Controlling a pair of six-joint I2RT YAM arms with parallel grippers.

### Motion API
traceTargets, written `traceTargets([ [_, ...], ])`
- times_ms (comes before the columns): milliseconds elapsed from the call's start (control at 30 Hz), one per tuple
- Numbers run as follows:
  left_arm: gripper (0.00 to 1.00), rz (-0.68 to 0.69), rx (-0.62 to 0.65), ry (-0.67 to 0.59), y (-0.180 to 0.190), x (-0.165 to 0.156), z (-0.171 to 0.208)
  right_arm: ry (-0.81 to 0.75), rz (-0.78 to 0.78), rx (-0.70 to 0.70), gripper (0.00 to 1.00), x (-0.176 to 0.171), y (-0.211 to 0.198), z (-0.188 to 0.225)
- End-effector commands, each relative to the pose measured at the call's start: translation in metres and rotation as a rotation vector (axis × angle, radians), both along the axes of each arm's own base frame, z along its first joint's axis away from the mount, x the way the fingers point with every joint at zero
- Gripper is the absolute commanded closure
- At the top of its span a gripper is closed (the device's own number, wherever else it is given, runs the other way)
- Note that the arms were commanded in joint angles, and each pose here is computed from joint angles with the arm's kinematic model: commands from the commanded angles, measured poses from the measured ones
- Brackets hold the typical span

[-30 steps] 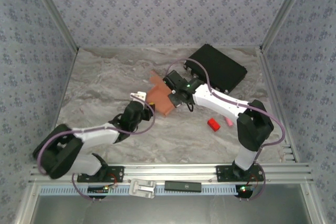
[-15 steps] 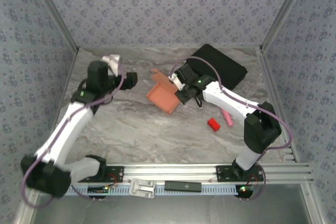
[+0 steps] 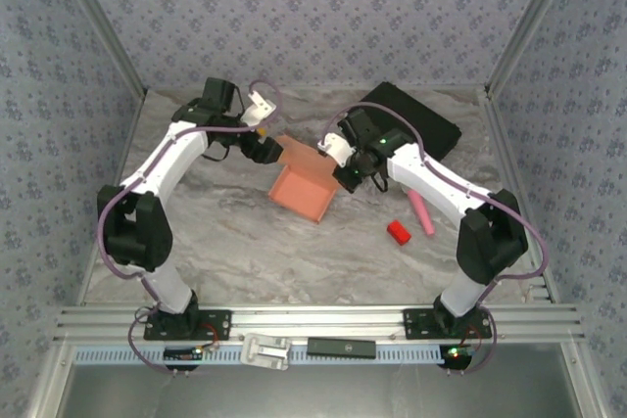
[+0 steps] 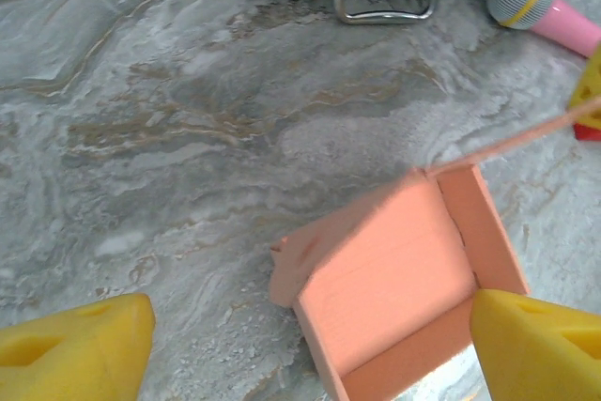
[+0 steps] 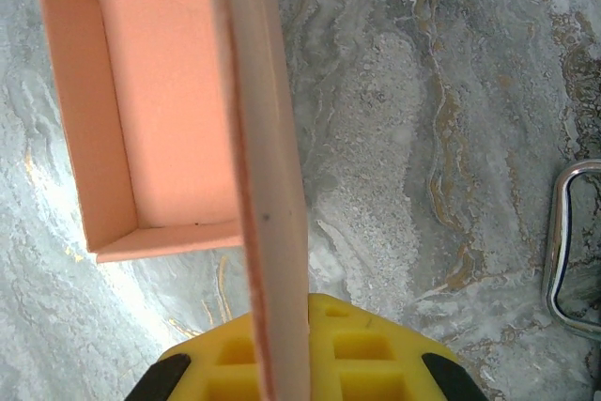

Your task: Fold the paper box

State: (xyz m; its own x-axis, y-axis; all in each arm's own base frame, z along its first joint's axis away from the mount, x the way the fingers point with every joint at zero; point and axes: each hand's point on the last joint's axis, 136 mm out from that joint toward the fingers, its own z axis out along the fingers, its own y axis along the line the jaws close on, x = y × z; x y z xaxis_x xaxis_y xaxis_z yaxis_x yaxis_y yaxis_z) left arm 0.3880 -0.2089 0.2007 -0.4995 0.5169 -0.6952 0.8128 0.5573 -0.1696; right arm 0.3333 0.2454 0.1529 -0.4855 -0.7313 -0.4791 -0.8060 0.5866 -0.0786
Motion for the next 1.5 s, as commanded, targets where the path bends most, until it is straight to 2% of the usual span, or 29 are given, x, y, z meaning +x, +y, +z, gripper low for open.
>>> traceTargets([
  [0, 0.14, -0.122, -0.013, -0.007, -0.006, -0.018, -0.007, 0.035, 0.059, 0.011, 1.0, -0.005, 0.006, 0.002],
  [100, 0.2, -0.08, 0.08, -0.078, -0.002, -0.004, -0.022, 0.038, 0.068, 0.016, 1.0, -0.006, 0.009, 0.001],
  [267, 0.22, -0.109, 0.099, -0.164, -0.012, 0.002, -0.017, 0.043, 0.067, -0.002, 1.0, -0.006, 0.008, -0.003],
  [367, 0.36, -0.141, 0.151, -0.155, -0.017, 0.006, -0.019, 0.04, 0.07, -0.007, 1.0, -0.007, 0.01, -0.003],
  [467, 0.58, -0.148, 0.188, -0.152, -0.02, 0.012, -0.021, 0.038, 0.07, -0.02, 1.0, -0.007, 0.01, -0.005],
  [500, 0.6, -0.15, 0.191, -0.154, -0.02, 0.013, -0.021, 0.039, 0.069, -0.023, 1.0, -0.006, 0.009, -0.006],
  [867, 0.62, -0.213, 0.258, -0.102, -0.025, -0.002, -0.046, 0.033, 0.059, -0.025, 1.0, -0.003, 0.008, -0.006],
  [1300, 0.79, -0.17, 0.318, -0.033, -0.022, -0.007, -0.065, 0.028, 0.024, -0.028, 1.0, 0.005, 0.003, -0.005],
  [1467, 0.9, -0.141, 0.321, -0.007, -0.025, -0.008, -0.064, 0.034, 0.012, -0.03, 1.0, 0.006, 0.003, -0.006],
])
